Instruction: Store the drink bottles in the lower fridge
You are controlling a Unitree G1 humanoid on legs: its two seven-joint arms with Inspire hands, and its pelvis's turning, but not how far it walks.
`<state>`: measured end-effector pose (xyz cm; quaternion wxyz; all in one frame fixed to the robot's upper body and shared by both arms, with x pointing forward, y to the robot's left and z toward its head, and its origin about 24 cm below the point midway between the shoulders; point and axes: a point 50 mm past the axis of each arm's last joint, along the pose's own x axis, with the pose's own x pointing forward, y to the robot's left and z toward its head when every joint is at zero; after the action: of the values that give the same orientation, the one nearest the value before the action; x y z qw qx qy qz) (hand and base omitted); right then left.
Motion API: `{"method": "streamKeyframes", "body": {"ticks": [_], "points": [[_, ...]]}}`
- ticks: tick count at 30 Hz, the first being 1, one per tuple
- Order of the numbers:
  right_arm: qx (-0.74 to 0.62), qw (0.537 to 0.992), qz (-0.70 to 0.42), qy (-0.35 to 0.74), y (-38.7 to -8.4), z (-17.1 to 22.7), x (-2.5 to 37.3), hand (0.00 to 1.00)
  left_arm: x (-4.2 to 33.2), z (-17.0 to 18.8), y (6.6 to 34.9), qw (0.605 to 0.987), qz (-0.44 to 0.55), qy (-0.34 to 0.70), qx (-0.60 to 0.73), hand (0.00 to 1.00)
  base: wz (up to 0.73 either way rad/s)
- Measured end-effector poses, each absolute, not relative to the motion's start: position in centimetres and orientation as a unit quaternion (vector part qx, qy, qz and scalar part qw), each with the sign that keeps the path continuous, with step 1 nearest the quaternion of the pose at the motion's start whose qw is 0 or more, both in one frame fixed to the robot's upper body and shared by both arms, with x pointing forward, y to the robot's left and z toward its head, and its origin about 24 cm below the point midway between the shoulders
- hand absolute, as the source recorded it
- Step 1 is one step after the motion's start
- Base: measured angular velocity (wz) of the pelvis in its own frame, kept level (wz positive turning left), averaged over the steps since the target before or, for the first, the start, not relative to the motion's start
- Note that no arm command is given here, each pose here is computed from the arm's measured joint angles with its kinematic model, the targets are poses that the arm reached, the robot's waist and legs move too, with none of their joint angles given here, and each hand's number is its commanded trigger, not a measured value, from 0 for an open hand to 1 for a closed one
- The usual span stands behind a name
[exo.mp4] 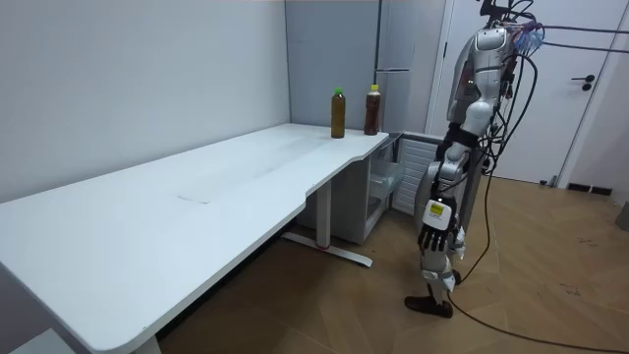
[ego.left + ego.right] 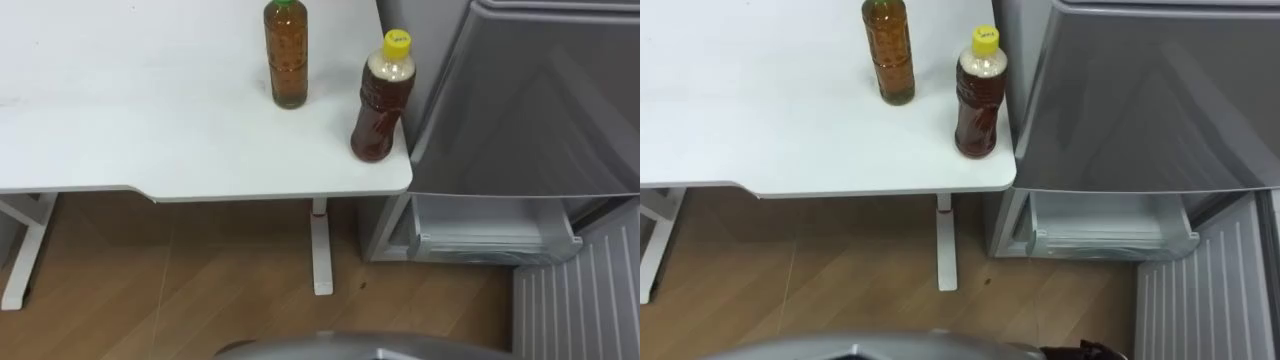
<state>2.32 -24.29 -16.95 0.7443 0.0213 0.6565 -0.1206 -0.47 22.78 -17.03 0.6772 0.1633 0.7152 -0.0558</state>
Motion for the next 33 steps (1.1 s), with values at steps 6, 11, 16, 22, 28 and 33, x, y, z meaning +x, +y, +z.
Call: {"method": "streamKeyframes", "body": {"ticks": [6, 11, 16, 22, 28, 33], "points": [[0.022, 0.750, -0.113, 0.652, -24.3, -16.9, 2.5, 0.00, -0.8, -17.1, 22.4, 0.672, -0.076, 0.723, 0.143, 0.00, 0.00], [0.012, 0.759, -0.090, 0.645, -24.3, -16.8, 2.8, 0.00, 0.2, -17.1, 22.3, 0.684, -0.086, 0.710, 0.144, 0.00, 0.00], [0.011, 0.761, -0.089, 0.643, -24.4, -16.8, 2.8, 0.00, 0.6, -17.2, 22.3, 0.692, -0.086, 0.702, 0.148, 0.00, 0.00], [0.014, 0.757, -0.092, 0.646, -24.4, -16.9, 2.5, 0.00, -0.3, -17.1, 22.4, 0.686, -0.077, 0.708, 0.146, 0.00, 0.00], [0.021, 0.756, -0.094, 0.648, -24.1, -16.9, 2.4, 0.00, -0.7, -17.1, 22.5, 0.683, -0.066, 0.710, 0.156, 0.00, 0.00], [0.021, 0.753, -0.092, 0.651, -24.0, -17.0, 2.4, 0.00, -0.6, -17.1, 22.5, 0.686, -0.060, 0.709, 0.153, 0.00, 0.03]]}}
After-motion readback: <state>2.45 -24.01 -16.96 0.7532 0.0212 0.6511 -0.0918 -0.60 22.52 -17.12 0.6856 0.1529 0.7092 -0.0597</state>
